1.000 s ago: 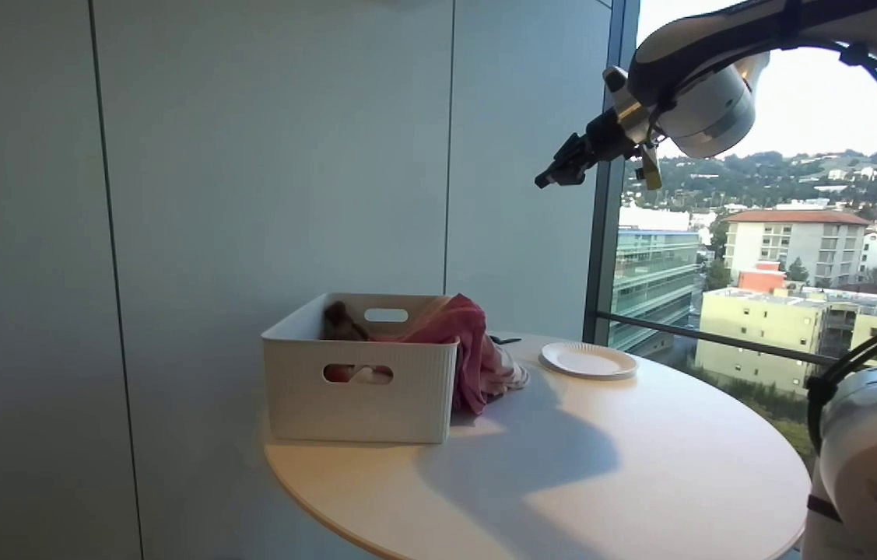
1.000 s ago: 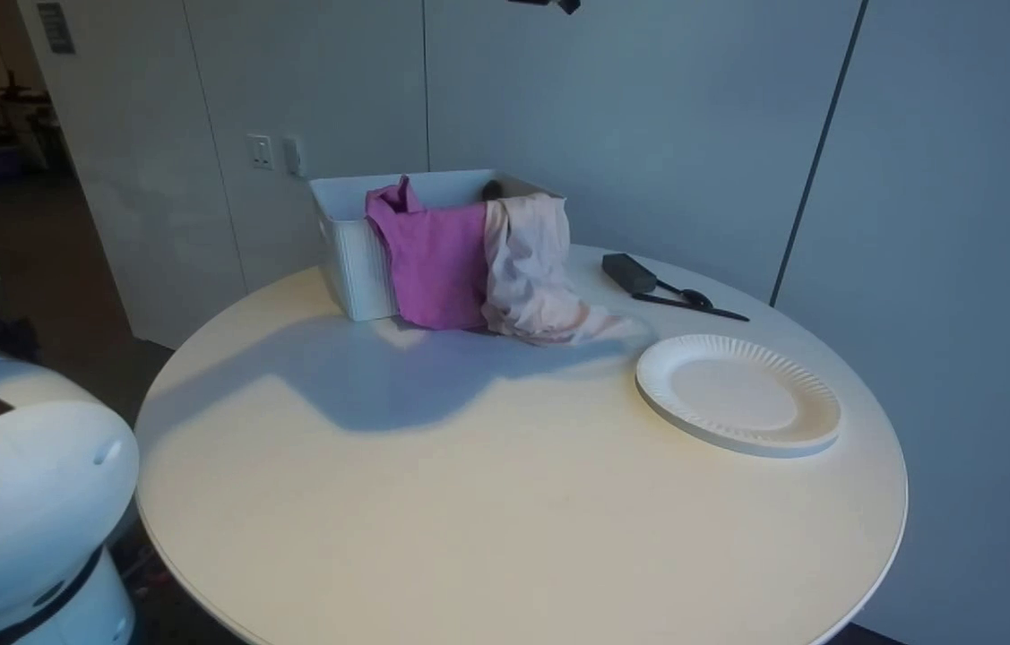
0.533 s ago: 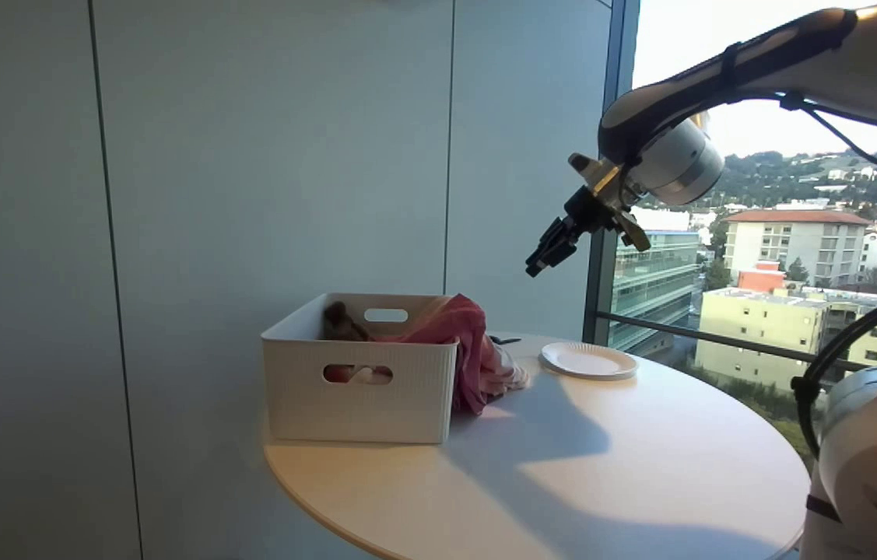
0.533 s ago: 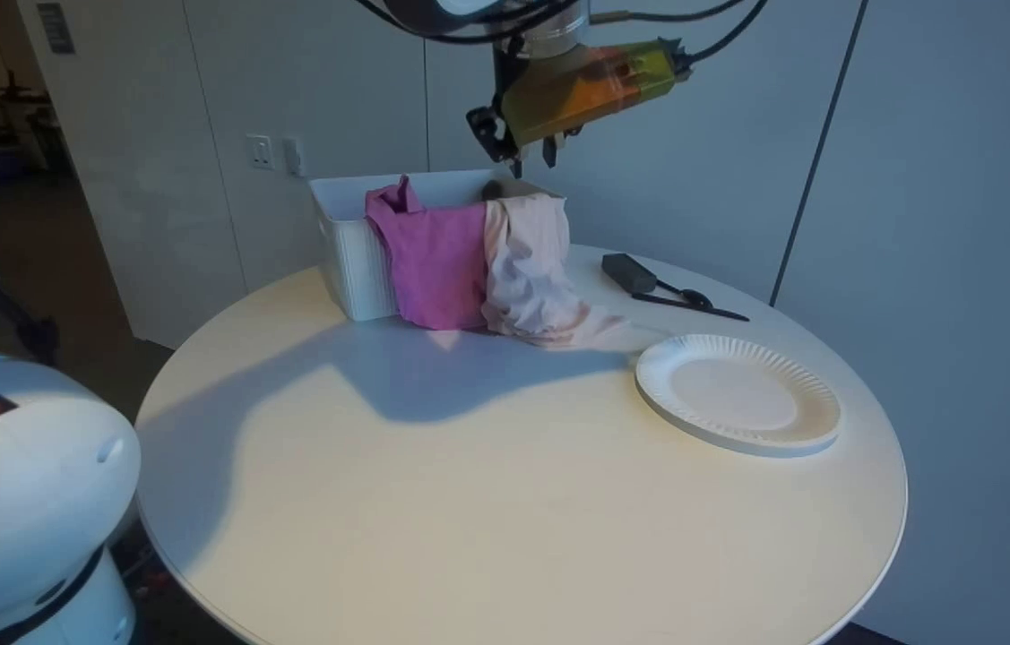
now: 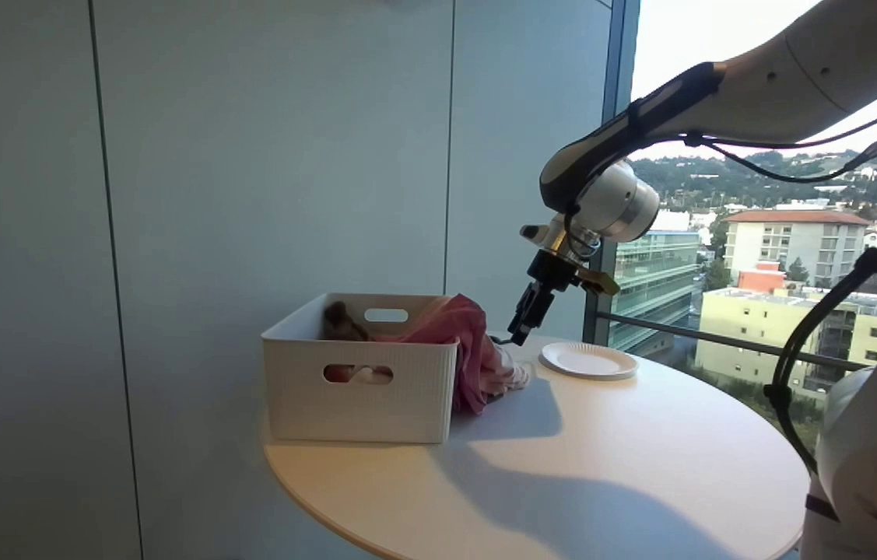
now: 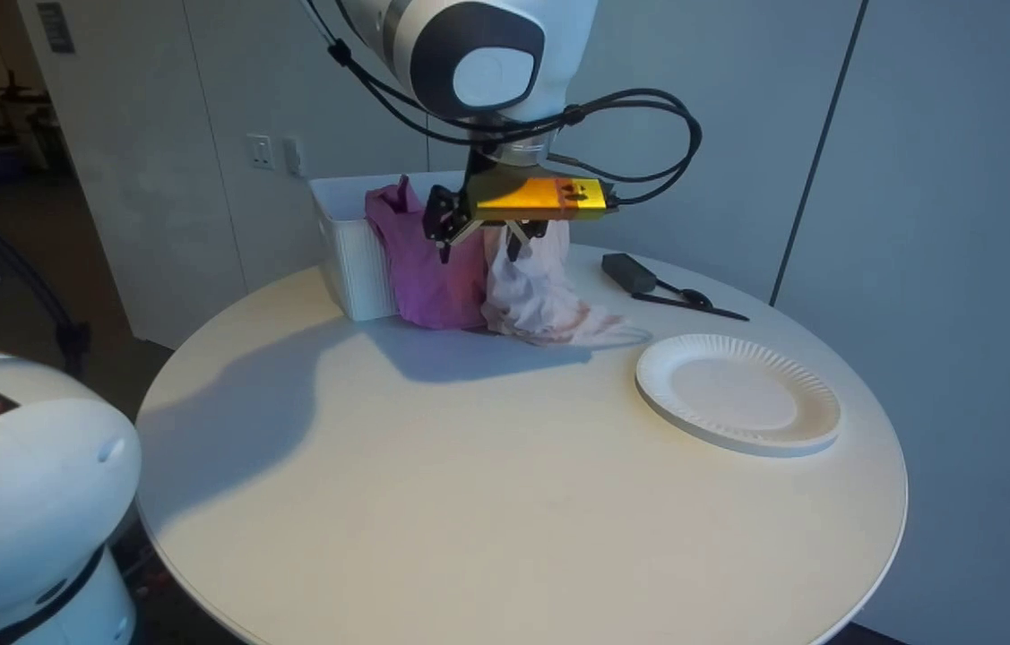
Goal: Move the clothes from the box and place them on the table
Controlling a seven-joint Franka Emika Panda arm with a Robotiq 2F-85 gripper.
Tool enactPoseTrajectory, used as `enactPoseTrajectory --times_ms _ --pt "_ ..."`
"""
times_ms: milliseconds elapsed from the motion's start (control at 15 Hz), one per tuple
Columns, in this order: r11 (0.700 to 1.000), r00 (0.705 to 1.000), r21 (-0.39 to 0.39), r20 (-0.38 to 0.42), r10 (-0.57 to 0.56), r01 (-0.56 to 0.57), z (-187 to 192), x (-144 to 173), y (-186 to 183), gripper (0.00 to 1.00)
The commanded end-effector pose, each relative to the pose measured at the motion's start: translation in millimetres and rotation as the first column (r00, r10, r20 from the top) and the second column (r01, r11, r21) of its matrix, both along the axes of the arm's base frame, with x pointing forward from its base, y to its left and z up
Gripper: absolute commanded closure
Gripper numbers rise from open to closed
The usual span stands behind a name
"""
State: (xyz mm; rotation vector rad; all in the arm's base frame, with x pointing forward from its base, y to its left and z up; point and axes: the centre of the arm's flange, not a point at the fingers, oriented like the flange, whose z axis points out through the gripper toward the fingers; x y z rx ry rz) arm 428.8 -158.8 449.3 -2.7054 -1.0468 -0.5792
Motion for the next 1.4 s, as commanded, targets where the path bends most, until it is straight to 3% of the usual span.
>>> enactPoseTrajectory --times_ms 0,267,667,1333 --pt "1.0 1.0 -0.007 -0.011 0.024 -0.024 3.8 29.9 10.9 0.0" --pt "0.993 1.0 -0.117 0.011 0.015 -0.014 -5.4 55.0 14.8 0.0" --pt "0.984 0.996 -0.179 0.093 -0.008 0.025 -15.8 82.4 -1.3 0.0" --pt "0.995 0.994 -0.104 0.106 0.007 0.004 -45.6 119.8 -26.6 0.0"
